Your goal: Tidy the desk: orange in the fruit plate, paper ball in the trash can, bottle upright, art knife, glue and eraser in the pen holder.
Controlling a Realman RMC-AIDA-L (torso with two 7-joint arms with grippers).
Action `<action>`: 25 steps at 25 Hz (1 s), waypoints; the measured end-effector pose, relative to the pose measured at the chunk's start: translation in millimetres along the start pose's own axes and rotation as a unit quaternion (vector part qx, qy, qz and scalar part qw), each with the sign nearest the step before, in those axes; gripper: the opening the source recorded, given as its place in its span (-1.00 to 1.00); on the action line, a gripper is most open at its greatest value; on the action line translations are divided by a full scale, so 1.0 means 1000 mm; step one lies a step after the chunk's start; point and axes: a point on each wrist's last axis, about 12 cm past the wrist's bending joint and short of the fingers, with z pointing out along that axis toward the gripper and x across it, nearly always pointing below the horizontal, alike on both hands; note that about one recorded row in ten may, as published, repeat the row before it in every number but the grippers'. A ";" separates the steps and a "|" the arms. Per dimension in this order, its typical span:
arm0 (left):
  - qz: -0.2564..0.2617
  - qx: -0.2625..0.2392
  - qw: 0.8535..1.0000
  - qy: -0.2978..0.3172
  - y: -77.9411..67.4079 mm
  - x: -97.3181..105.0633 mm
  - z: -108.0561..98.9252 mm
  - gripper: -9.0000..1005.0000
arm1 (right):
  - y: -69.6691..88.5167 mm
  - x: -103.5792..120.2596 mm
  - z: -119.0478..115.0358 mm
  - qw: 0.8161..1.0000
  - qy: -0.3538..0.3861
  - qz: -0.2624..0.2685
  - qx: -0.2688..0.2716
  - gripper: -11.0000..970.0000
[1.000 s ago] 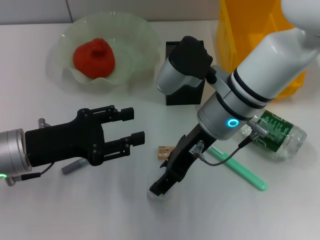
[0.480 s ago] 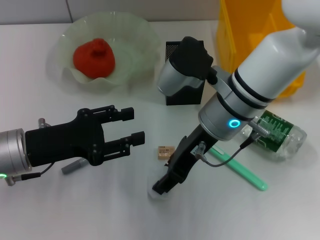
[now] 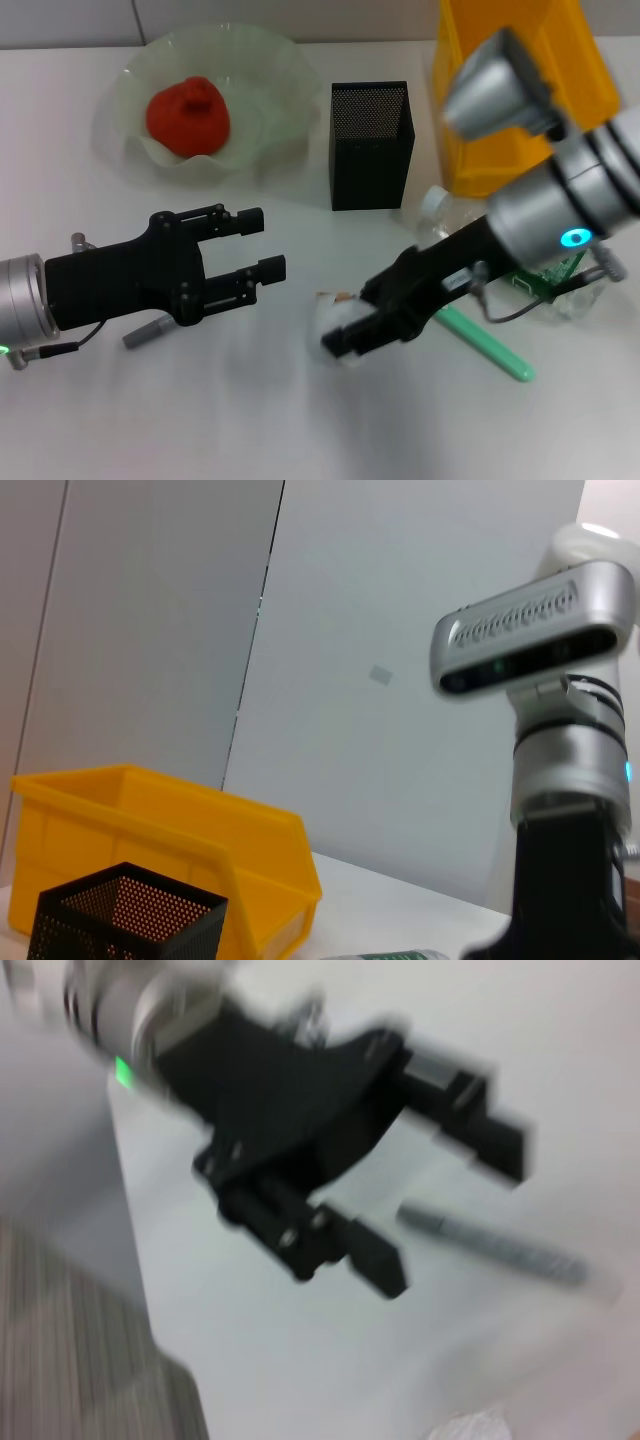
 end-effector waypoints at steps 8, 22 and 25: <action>0.001 0.001 1.000 -0.001 0.000 -0.001 0.000 0.23 | -0.014 0.026 -0.051 0.984 -0.178 0.018 -0.018 -0.02; 0.000 0.001 1.000 -0.002 -0.001 0.000 0.001 0.23 | -0.069 0.087 -0.127 0.901 -0.384 0.023 0.199 -0.02; 0.000 0.002 1.000 -0.002 -0.001 0.000 0.001 0.23 | -0.081 0.090 -0.132 0.886 -0.387 0.027 0.255 -0.01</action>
